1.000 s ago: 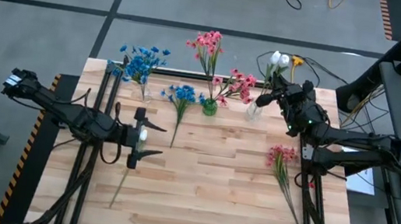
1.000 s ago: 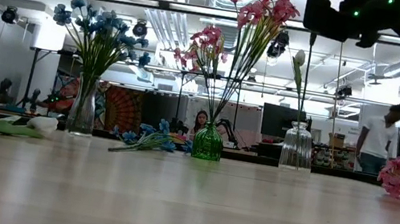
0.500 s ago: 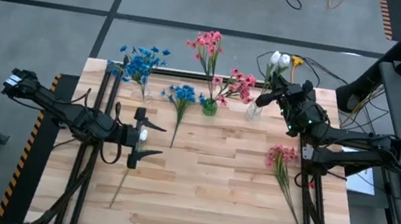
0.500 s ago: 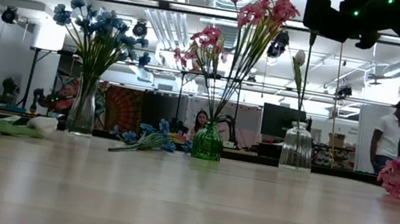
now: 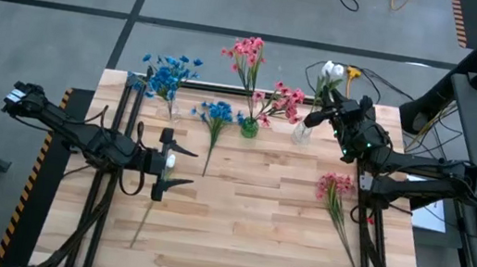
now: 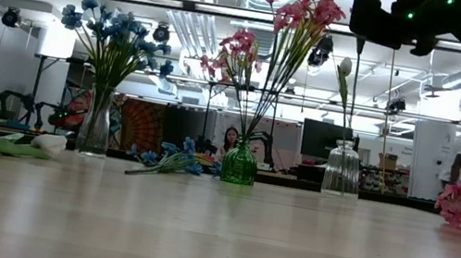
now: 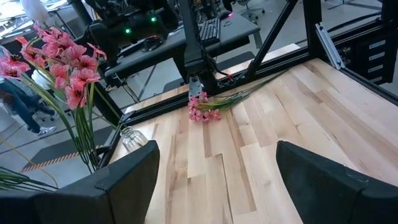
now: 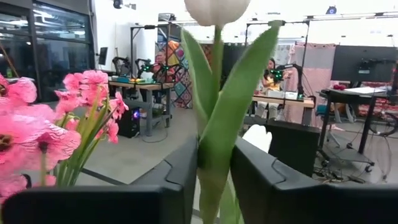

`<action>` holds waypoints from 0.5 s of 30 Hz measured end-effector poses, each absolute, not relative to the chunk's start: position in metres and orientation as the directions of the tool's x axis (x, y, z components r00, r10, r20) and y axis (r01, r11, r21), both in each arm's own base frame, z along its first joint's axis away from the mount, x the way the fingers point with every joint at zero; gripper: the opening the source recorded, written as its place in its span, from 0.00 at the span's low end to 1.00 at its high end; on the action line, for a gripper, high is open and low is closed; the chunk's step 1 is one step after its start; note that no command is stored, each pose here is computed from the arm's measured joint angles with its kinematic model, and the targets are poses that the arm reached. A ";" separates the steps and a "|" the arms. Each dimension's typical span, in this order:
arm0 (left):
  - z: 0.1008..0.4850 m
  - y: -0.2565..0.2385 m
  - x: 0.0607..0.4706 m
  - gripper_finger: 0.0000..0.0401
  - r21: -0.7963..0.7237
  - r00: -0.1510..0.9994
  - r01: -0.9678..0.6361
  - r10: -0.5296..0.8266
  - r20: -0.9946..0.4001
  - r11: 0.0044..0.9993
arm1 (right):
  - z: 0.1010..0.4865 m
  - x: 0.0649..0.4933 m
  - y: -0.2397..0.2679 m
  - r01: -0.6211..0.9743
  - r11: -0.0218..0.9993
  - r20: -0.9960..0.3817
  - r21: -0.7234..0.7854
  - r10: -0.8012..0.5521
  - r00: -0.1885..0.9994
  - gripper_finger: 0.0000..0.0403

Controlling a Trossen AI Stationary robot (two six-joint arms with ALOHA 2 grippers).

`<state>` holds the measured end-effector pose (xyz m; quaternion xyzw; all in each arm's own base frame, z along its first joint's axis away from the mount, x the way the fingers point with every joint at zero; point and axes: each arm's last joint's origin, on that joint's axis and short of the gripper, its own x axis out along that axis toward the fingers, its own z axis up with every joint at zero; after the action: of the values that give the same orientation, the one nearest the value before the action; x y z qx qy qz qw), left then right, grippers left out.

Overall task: Sort flowers into vase by color
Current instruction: Put the right white flower into the right transparent vase

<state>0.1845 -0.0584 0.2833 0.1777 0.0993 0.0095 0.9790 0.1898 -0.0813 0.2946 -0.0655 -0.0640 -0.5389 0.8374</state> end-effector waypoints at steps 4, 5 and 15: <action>0.283 -0.058 0.185 0.75 0.350 0.980 0.017 0.054 -0.191 0.937 | 0.294 0.189 -0.082 0.919 0.392 0.168 -0.043 -0.904 0.394 0.30; 0.283 -0.058 0.185 0.75 0.350 0.980 0.016 0.054 -0.191 0.937 | 0.294 0.189 -0.082 0.919 0.392 0.168 -0.043 -0.904 0.394 0.32; 0.283 -0.058 0.185 0.75 0.350 0.980 0.017 0.054 -0.191 0.937 | 0.293 0.189 -0.082 0.918 0.395 0.158 -0.041 -0.904 0.397 0.45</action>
<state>0.1845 -0.0584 0.2833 0.1776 0.0994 0.0094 0.9790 0.1894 -0.0815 0.2927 -0.0608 -0.0549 -0.5464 0.8335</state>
